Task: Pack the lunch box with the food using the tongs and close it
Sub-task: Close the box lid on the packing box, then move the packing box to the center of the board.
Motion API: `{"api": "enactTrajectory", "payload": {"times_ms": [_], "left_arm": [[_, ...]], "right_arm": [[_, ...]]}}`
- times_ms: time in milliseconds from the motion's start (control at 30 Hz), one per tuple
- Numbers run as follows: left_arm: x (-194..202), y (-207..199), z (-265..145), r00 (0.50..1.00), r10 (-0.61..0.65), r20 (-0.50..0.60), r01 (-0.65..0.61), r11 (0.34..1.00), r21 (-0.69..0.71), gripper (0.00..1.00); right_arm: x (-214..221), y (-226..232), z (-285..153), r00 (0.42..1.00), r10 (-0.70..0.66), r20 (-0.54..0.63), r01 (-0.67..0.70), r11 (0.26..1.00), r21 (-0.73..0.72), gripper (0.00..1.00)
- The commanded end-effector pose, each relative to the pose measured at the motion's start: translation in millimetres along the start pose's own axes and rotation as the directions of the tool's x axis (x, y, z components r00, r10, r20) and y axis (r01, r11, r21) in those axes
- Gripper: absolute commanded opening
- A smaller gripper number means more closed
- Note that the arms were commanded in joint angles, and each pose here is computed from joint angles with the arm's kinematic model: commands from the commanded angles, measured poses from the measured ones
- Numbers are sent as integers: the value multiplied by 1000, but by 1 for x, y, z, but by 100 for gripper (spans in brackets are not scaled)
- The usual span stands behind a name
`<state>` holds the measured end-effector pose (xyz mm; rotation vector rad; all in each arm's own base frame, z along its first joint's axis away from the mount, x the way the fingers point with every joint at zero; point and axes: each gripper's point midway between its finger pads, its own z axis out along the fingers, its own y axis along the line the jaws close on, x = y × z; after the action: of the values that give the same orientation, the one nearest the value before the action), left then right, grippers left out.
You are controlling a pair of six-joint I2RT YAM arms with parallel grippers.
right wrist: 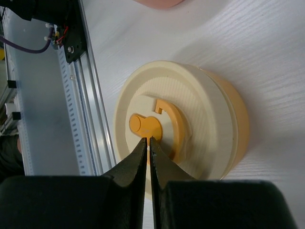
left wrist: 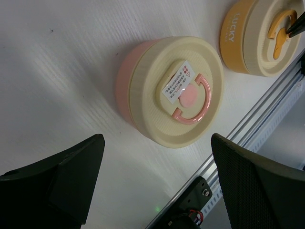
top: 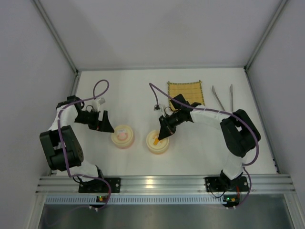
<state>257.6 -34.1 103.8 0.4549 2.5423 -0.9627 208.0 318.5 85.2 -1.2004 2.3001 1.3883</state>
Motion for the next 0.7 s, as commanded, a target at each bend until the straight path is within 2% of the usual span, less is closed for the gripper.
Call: {"api": "enactTrajectory", "payload": {"times_ms": [0, 167, 267, 367, 400, 500, 567, 667], "left_arm": [[-4, 6, 2, 999, 22, 24, -21, 1000, -16, 98], [-5, 23, 4, 1000, -11, 24, 13, 996, -90, 95], [-7, 25, 7, 999, -11, 32, 14, 996, -83, 89], [-5, 26, 11, 999, -25, 21, 27, 998, -65, 82], [-5, 27, 12, 999, -28, 18, 29, 997, -67, 80], [-5, 27, 16, 1000, -25, 12, 26, 998, -57, 76], [-4, 26, 20, 1000, -23, -5, 22, 999, -50, 72], [0, 25, 28, 999, -15, -45, 13, 999, -40, 68]], "right_arm": [[8, -13, 4, 999, -33, -24, 34, 999, 32, 4], [13, -13, -2, 999, -37, -25, 38, 999, 31, 4], [16, -9, -5, 999, -47, -24, 48, 999, 26, 9], [19, -6, -8, 998, -53, -23, 53, 998, 18, 19], [20, -5, -9, 998, -57, -21, 58, 998, 13, 29], [12, 1, -14, 997, -83, -1, 83, 996, 11, 47], [0, 8, -20, 993, -114, 25, 114, 993, 10, 51], [-8, 12, -24, 992, -120, 32, 120, 993, 8, 52]]}}
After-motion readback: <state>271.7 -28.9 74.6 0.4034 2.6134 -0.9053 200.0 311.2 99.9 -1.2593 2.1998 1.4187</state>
